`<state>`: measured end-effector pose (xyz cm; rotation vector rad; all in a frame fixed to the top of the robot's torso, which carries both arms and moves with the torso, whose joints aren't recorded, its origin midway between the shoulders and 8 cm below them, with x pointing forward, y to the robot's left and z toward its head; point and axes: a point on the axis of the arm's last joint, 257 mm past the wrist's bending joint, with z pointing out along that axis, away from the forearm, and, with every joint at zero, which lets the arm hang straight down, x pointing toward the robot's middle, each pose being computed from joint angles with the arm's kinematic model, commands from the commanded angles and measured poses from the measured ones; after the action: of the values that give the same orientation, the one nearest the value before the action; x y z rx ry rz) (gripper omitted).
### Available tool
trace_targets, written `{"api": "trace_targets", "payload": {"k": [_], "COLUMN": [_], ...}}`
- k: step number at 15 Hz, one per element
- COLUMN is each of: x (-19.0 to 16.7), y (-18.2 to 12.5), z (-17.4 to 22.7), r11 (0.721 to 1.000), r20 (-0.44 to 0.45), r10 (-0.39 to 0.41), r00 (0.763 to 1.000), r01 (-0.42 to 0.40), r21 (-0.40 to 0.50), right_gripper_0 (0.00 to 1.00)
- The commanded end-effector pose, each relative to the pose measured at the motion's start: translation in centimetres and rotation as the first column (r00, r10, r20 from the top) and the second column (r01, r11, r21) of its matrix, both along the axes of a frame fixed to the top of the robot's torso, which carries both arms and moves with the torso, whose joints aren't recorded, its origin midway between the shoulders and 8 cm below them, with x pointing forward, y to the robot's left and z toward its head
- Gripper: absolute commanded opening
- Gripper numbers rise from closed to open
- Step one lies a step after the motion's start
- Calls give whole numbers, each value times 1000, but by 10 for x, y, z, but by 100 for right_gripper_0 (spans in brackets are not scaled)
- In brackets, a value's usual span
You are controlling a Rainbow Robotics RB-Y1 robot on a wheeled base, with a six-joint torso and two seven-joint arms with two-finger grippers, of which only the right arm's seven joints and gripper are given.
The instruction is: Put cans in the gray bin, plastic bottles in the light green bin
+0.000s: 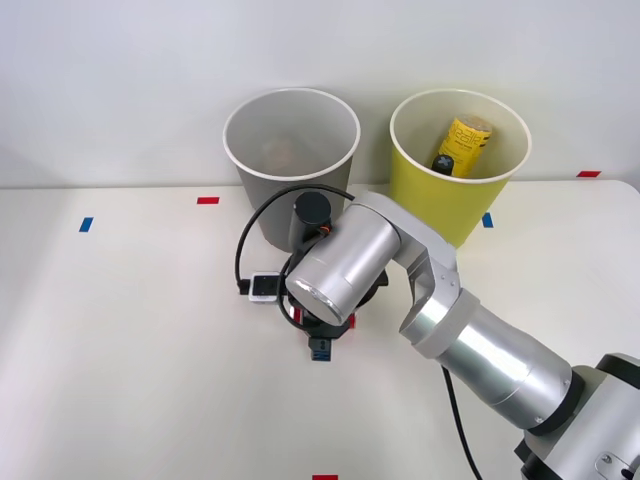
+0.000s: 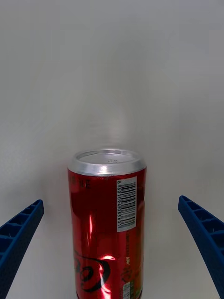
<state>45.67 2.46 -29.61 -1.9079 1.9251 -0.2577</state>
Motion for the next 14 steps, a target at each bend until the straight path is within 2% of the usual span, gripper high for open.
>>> {"api": "trace_targets", "payload": {"k": [1,5,6,7,8,9,14], "x": [10,12,11,10,9,10,11], "y": [4,3,6,9,10,10,21], "z": [-10,-9,-9,-9,-9,-7,-2], "r11": [1000,1000,1000,1000,1000,1000,1000], "r20": [18,28,28,26,25,26,51], "r10": [-14,-12,-7,-4,-5,-12,2], "r00": [1000,1000,1000,1000,1000,1000,999], "r01": [14,12,7,3,5,12,-3], "r21": [5,-1,2,4,7,13,22], "right_gripper_0": [100,100,93,75,36,2,0]}}
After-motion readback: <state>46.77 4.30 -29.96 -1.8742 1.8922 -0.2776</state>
